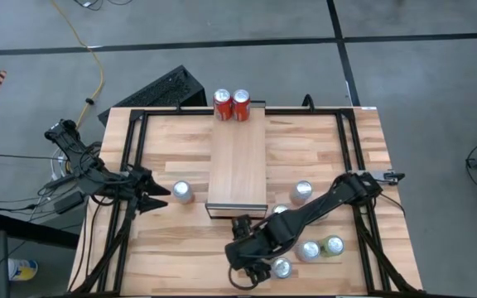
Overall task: Place canned beverage on shelf
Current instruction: Put the red soda can on the shelf aligned with the other red soda can
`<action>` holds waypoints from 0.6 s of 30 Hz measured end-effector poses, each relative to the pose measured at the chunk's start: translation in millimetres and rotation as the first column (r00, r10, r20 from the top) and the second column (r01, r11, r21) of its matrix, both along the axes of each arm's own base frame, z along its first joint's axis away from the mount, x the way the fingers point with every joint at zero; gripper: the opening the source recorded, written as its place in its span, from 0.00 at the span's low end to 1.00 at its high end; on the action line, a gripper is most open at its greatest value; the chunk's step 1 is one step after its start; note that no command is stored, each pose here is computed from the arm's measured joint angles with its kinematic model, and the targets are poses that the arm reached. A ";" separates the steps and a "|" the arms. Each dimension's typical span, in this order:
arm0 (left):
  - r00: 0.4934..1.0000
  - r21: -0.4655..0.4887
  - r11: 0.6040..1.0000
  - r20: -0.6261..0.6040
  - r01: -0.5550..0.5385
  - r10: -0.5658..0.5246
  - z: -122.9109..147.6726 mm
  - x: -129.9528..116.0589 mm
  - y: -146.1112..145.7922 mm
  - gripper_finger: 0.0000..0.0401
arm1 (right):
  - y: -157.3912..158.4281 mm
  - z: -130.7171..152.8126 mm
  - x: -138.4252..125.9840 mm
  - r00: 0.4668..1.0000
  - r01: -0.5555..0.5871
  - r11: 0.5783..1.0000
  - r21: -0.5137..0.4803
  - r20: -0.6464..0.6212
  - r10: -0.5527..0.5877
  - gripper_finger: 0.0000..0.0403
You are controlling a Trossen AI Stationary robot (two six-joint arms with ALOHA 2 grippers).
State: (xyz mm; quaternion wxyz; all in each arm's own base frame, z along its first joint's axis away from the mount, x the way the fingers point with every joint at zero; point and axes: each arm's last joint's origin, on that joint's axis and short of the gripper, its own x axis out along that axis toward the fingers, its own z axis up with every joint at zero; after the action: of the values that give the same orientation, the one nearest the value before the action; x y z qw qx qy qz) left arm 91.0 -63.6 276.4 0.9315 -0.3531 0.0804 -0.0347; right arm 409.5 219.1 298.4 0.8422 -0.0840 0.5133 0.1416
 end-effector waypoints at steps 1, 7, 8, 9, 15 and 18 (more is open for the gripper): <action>1.000 0.000 1.000 -0.001 0.003 -0.003 0.0 0.0 -0.1 0.63 | 1.1 -5.0 1.9 1.000 -0.001 1.000 -0.005 -0.010 0.001 0.90; 1.000 0.015 1.000 0.001 0.006 -0.006 -0.1 0.0 -0.1 0.63 | 0.6 -29.4 10.8 0.997 0.009 0.999 -0.039 -0.072 -0.011 0.90; 1.000 0.016 1.000 0.001 0.005 -0.005 -0.1 0.0 -0.1 0.63 | 0.4 -33.6 12.0 0.996 0.010 0.999 -0.046 -0.084 -0.013 0.90; 1.000 0.017 1.000 0.001 0.003 -0.003 -0.1 0.0 0.0 0.63 | 0.7 -37.7 13.5 0.996 0.010 0.999 -0.051 -0.091 -0.015 0.90; 1.000 0.028 1.000 -0.009 0.001 0.000 -1.4 -0.2 0.2 0.63 | -3.7 -38.4 16.0 0.995 0.022 0.999 -0.038 -0.100 -0.025 0.89; 1.000 0.033 0.999 -0.013 -0.003 0.004 -1.9 -0.2 0.4 0.63 | -5.5 -38.9 16.4 0.994 0.027 0.999 -0.040 -0.107 -0.031 0.85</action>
State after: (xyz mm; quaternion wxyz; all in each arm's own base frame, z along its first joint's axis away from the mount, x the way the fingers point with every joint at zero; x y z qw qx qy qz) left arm 90.8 -63.2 274.5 0.9367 -0.3380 0.0864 -0.0295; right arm 425.9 213.6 259.5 0.8137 -0.0849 0.5616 0.1240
